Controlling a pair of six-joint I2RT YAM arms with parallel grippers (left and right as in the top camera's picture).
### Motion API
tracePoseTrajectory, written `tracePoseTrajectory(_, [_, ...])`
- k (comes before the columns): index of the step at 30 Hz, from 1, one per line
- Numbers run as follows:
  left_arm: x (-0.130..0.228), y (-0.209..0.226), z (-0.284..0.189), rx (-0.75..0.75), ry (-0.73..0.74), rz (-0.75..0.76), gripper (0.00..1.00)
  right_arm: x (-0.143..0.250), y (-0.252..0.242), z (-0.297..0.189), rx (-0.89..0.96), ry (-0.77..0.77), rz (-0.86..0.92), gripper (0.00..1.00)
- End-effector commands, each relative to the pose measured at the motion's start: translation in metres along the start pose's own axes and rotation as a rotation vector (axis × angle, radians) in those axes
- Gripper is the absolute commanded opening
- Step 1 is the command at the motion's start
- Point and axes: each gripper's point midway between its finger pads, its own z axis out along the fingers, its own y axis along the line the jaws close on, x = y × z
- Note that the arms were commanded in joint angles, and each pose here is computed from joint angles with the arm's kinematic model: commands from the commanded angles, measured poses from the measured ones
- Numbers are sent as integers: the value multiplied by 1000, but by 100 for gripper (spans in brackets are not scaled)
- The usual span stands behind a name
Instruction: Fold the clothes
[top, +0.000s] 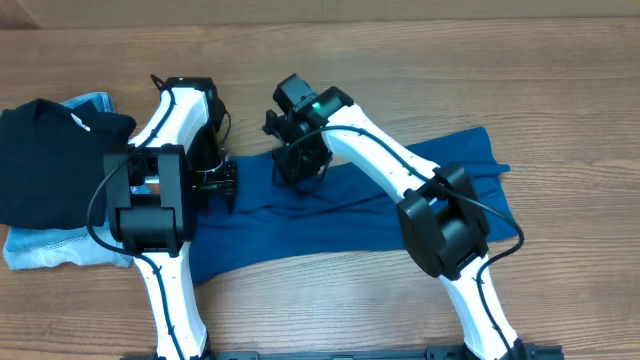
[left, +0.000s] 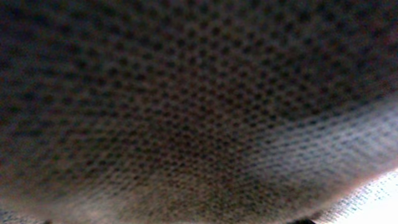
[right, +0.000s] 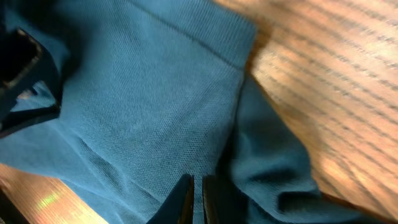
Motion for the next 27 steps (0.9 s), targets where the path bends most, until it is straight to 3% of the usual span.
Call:
tracePoseTrajectory(1, [1,-1,-5,-6,-26,-4,52,12,-7,17,10,30,12,10])
tracePoseTrajectory(10, [-1,-1,-5,-5,-33,-4,52,38,-7,28,-19,116,72,10])
tracePoseTrajectory(14, [-1,-1,-5,-5,-33,-4,53,30,-35,14,117,88,104,7])
tracePoseTrajectory(19, [-4,-2,-6,-3,-47,-4,53,-10,-71,-96,237,-101,205,8])
tracePoseTrajectory(20, [-7,-2,-6,-1,-56,-4,53,-19,-95,-156,263,-229,290,10])
tracePoseTrajectory(23, [-9,-3,-6,6,-67,-3,53,5,-135,-184,284,-222,435,12])
tracePoseTrajectory(27, [-13,-5,-6,13,-80,-3,54,80,-201,-178,288,-44,679,13])
